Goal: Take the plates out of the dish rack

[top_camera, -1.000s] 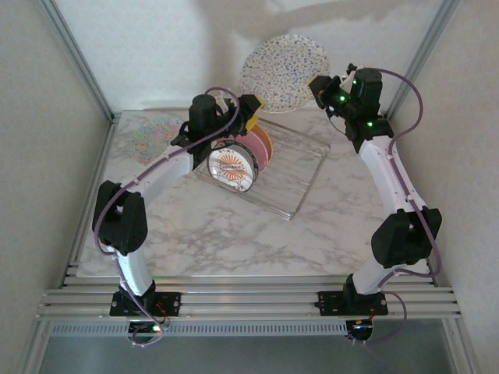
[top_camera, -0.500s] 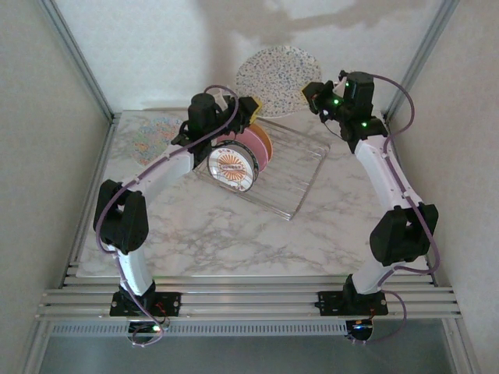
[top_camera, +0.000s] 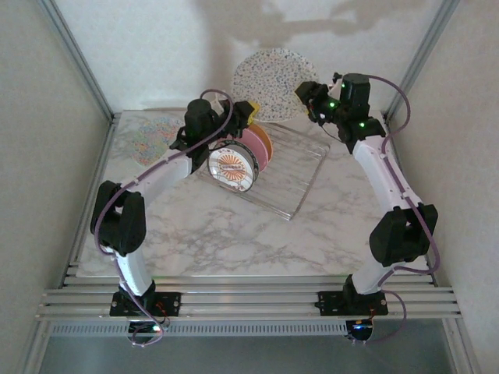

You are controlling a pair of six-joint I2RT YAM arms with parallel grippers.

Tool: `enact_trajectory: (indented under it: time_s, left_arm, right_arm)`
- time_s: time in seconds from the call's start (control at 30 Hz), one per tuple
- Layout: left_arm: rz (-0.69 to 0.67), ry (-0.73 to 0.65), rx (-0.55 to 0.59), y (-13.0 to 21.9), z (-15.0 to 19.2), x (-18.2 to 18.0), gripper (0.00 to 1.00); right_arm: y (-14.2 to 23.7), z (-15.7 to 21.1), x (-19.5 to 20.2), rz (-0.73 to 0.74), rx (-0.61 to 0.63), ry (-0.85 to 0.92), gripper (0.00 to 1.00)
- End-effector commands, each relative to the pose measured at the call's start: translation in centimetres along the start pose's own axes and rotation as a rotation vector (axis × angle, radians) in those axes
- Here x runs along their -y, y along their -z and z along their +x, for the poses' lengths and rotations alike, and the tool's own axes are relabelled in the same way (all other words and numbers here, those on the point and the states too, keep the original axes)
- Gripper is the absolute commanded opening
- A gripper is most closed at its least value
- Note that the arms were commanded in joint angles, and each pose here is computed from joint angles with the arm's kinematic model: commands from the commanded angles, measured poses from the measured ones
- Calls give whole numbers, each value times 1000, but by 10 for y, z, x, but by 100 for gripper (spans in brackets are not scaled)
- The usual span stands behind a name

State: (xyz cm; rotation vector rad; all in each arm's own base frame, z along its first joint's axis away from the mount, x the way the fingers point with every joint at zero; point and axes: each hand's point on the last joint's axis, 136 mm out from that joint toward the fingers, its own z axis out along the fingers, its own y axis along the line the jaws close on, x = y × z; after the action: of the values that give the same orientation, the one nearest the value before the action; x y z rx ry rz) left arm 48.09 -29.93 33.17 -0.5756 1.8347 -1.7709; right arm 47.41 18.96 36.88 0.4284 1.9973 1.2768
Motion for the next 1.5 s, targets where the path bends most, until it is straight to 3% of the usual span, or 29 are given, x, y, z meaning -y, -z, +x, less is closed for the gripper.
enact_trajectory:
  time_s: [0.0,0.17,0.33,0.5,0.7,1.07,1.47]
  left_arm:
    - [177,-89,48,28,-13,58,0]
    - [175,-94,105,55,-31,60,0]
    - [120,-76,218,101,-66,38,0]
    - [-9,-67,382,163,-106,-8,0]
    - [-94,16,597,240,-139,-73,0]
    - [-207,92,736,293,-165,-161,0]
    - [-279,121,700,283,-186,-208,0]
  right_arm:
    - [20,1,-29,-31,16,110,62]
    - [30,5,-38,-6,62,280,71]
    - [37,20,-56,-30,107,520,73]
    - [41,75,-92,-152,130,1008,75]
    - [39,146,-103,-249,71,1387,80]
    - [21,195,-114,-301,-45,1460,82]
    - [15,196,-111,-286,-81,1446,83]
